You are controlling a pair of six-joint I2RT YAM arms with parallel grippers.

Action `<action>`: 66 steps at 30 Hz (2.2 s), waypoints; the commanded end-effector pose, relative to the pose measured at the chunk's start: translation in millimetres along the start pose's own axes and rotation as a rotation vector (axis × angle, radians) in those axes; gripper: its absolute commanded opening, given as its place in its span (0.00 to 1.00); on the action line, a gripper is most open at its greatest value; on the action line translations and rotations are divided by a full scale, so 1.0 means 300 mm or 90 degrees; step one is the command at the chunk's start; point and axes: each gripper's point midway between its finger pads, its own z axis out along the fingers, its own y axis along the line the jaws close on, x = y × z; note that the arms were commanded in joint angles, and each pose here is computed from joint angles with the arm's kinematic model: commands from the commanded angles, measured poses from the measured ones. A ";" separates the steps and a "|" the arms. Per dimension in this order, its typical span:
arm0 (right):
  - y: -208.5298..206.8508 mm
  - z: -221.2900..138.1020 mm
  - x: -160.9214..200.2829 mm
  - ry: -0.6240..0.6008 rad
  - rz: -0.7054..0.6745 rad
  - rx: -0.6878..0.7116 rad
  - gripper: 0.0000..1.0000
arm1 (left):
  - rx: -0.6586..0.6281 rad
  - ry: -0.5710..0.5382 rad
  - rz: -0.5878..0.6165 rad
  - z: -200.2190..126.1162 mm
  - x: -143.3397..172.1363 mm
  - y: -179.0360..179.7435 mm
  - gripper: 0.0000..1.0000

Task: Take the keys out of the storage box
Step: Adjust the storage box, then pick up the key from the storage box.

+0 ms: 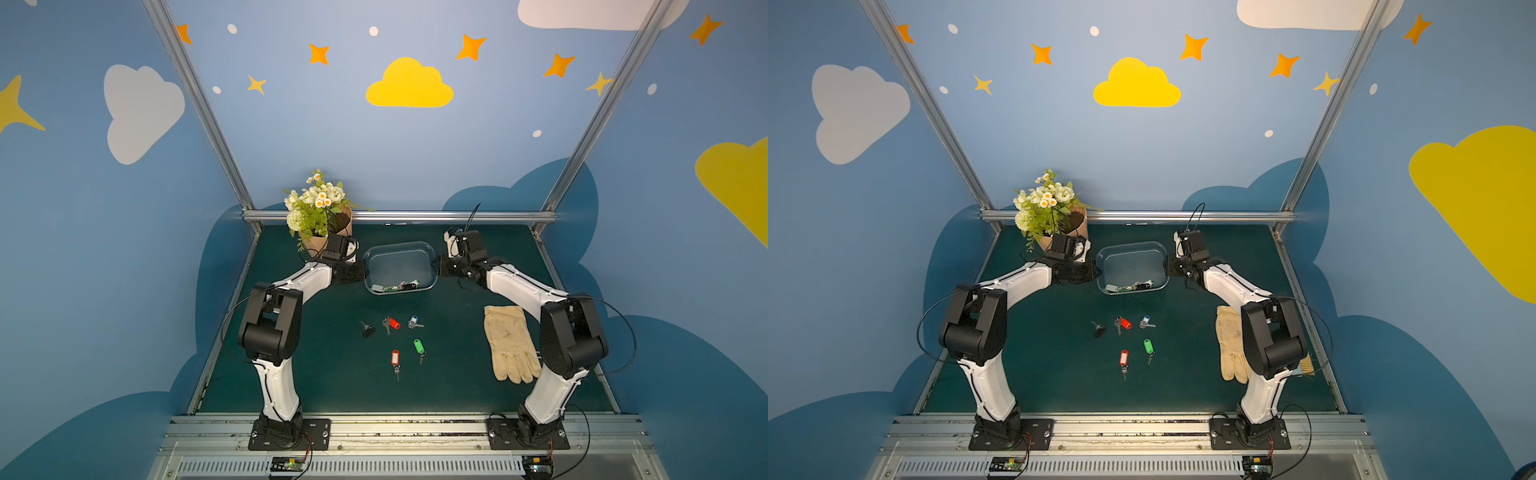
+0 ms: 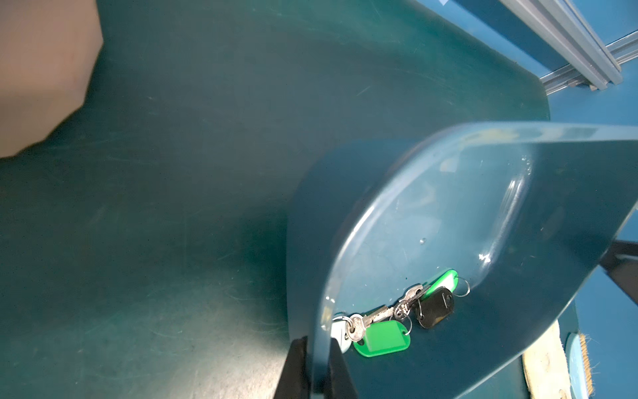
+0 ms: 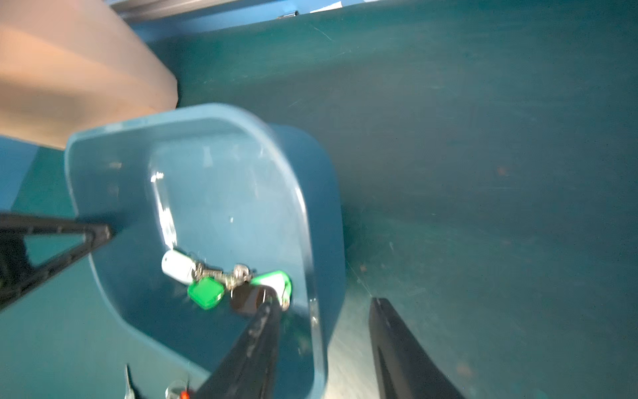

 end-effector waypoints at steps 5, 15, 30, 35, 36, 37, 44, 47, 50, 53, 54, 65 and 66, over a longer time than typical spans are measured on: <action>0.091 -0.105 0.113 0.072 -0.022 -0.071 0.48 | -0.024 -0.075 0.071 -0.066 -0.063 -0.059 0.02; 0.281 -0.035 0.251 0.114 -0.062 -0.072 0.47 | -0.112 -0.147 0.173 -0.075 -0.035 -0.078 0.02; 0.188 0.207 0.299 0.171 -0.053 0.027 0.55 | -0.118 -0.186 0.195 -0.077 -0.007 -0.079 0.02; 0.174 0.244 0.298 0.171 -0.059 0.057 0.59 | -0.114 -0.190 0.202 -0.080 -0.002 -0.093 0.02; 0.167 0.249 0.302 0.176 -0.059 0.066 0.59 | -0.114 -0.189 0.204 -0.079 -0.001 -0.097 0.02; 0.161 0.256 0.301 0.175 -0.063 0.078 0.60 | -0.115 -0.190 0.205 -0.082 -0.001 -0.100 0.02; 0.178 0.319 0.319 0.192 -0.081 0.083 0.63 | -0.110 -0.190 0.204 -0.080 0.012 -0.110 0.02; 0.219 0.350 0.326 0.198 -0.083 0.053 0.63 | -0.106 -0.189 0.205 -0.074 0.018 -0.113 0.02; 0.259 0.379 0.324 0.197 -0.083 0.024 0.61 | -0.100 -0.184 0.206 -0.067 0.024 -0.118 0.02; 0.296 0.402 0.315 0.190 -0.077 -0.008 0.58 | -0.098 -0.178 0.202 -0.062 0.028 -0.118 0.02; 0.303 0.409 0.313 0.189 -0.078 -0.012 0.56 | -0.099 -0.177 0.203 -0.060 0.029 -0.116 0.03; 0.315 0.418 0.301 0.167 -0.106 -0.005 0.12 | -0.100 -0.175 0.205 -0.054 0.041 -0.108 0.02; 0.319 0.415 0.296 0.162 -0.109 -0.005 0.06 | -0.100 -0.174 0.205 -0.054 0.042 -0.107 0.02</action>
